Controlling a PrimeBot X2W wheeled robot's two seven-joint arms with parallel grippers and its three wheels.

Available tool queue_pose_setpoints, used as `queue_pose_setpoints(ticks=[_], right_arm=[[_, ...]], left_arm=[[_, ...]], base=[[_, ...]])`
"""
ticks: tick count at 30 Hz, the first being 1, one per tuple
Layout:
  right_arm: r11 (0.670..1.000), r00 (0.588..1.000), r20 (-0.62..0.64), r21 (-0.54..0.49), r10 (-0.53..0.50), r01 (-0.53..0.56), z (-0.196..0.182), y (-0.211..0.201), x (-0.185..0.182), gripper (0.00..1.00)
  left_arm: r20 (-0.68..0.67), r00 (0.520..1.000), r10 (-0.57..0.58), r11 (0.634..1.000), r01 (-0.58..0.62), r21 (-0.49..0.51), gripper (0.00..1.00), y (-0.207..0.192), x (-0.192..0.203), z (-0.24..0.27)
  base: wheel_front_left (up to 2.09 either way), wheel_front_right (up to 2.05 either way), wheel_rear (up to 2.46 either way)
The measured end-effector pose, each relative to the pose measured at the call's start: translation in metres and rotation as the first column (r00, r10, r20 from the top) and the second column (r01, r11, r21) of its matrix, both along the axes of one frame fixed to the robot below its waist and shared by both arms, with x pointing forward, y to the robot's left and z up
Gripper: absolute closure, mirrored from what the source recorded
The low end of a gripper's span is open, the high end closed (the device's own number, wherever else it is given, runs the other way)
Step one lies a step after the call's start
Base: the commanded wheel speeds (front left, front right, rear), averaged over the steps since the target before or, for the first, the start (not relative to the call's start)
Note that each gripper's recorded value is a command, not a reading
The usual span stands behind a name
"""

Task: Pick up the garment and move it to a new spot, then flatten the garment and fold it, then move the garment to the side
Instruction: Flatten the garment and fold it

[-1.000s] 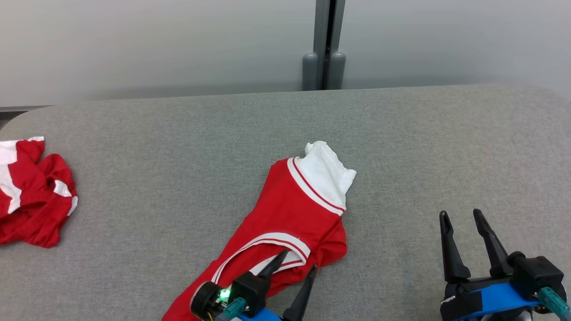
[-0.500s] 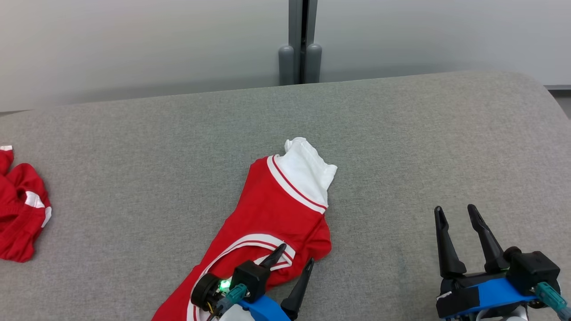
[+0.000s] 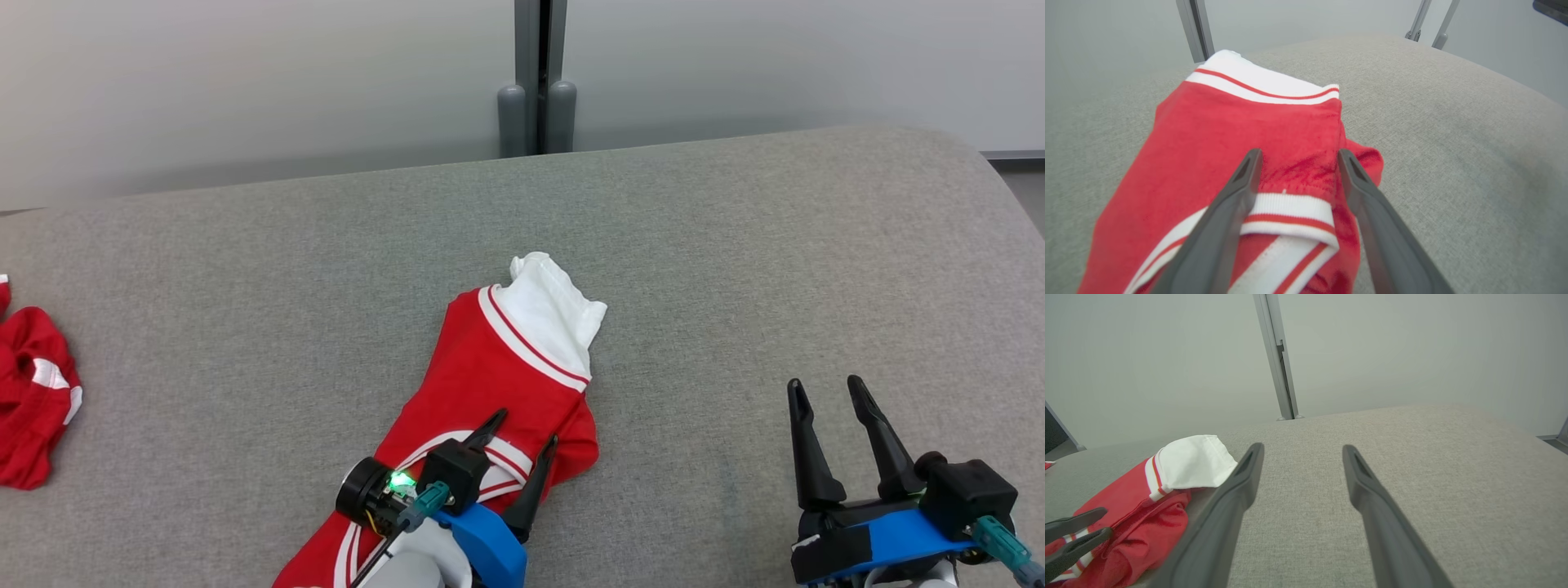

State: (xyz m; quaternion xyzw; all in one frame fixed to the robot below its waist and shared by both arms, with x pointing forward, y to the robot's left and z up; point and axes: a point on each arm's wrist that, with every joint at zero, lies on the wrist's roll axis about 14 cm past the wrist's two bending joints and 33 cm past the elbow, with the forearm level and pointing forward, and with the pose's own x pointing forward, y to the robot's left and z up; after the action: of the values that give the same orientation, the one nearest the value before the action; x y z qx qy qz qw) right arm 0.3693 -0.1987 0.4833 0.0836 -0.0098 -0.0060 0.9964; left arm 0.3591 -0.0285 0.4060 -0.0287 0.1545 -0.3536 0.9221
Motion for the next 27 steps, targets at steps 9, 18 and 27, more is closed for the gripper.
queue_pose_setpoints(ticks=[9,18,27], right_arm=[[1.0,1.0,-0.005,-0.001,-0.023,0.023,-0.001,-0.007,-0.005,0.0],[1.0,1.0,0.002,0.008,-0.02,0.02,0.001,-0.006,-0.004,0.0],[1.0,1.0,0.016,0.016,0.016,-0.016,0.005,0.006,-0.002,0.0]], left_arm=[[-0.022,0.998,-0.058,0.997,0.059,0.059,0.22,-0.007,0.001,-0.015],[-0.016,0.999,-0.049,0.997,0.05,0.067,1.0,-0.002,0.007,-0.012],[0.207,0.978,0.016,0.993,0.009,-0.118,1.0,-0.007,0.04,0.082]], base=[[0.0,0.0,0.0],[0.0,0.0,0.0],[0.0,0.0,0.0]])
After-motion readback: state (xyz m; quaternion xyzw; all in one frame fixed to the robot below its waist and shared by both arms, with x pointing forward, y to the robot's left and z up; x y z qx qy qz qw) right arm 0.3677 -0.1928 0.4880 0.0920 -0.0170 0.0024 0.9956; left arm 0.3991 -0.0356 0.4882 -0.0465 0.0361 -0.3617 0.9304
